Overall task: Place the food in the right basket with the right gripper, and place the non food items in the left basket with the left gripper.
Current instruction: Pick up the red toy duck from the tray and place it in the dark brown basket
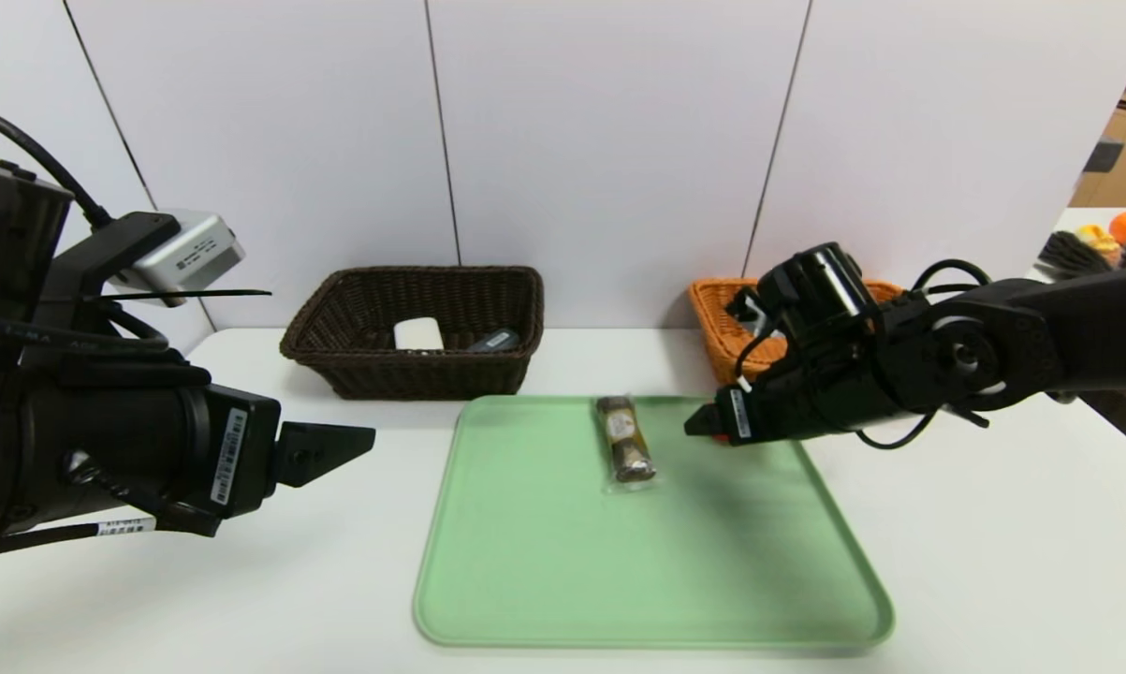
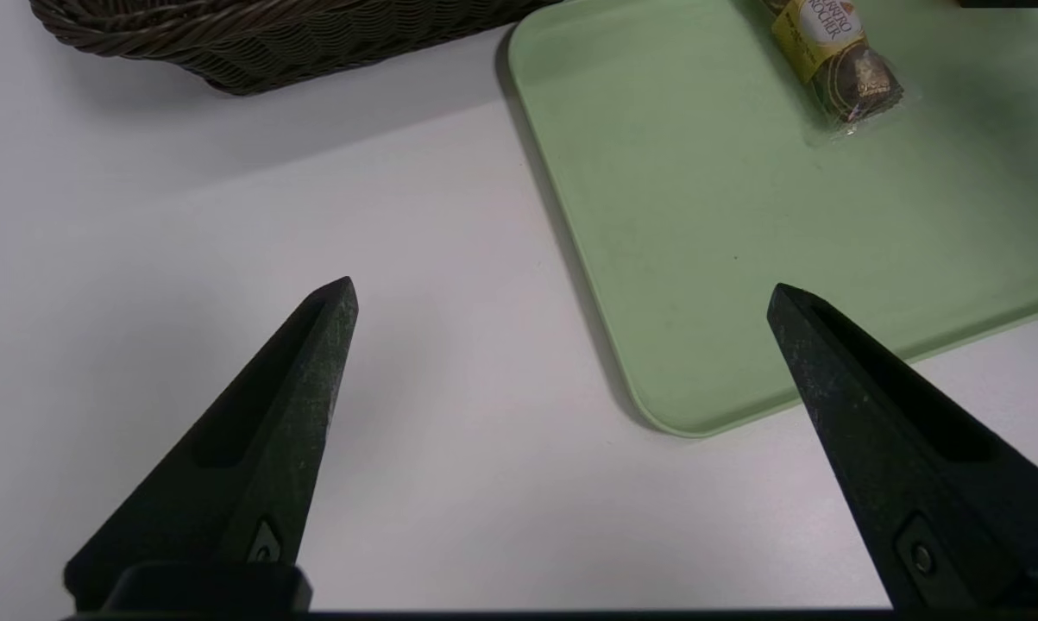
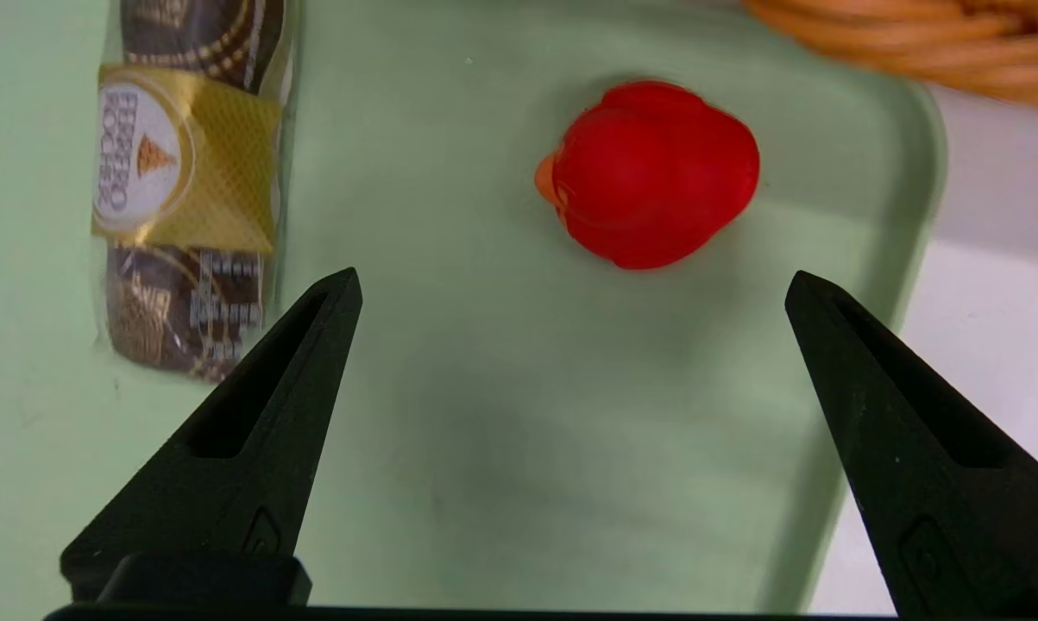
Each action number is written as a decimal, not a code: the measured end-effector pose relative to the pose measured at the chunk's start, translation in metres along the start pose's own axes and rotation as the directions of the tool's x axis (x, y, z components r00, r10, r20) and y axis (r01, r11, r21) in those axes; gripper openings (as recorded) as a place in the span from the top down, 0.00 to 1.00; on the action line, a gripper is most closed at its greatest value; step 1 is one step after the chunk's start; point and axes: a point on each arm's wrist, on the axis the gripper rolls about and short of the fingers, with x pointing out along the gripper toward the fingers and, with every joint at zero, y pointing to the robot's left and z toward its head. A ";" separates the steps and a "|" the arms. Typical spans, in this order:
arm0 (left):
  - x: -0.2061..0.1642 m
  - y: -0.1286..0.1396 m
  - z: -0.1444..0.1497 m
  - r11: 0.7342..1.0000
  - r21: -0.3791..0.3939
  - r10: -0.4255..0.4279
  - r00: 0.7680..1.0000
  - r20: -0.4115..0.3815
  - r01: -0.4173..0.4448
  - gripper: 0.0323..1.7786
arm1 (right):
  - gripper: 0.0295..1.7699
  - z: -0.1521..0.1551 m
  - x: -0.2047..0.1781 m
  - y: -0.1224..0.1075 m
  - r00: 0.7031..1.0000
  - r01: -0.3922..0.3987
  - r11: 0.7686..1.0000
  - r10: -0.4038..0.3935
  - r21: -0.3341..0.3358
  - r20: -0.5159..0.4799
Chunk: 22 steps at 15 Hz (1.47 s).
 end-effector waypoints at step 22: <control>0.001 0.000 -0.003 1.000 -0.001 0.003 1.000 -0.010 -0.003 0.05 | 0.36 0.003 0.035 -0.003 1.000 0.019 1.000 -0.019 0.001 0.019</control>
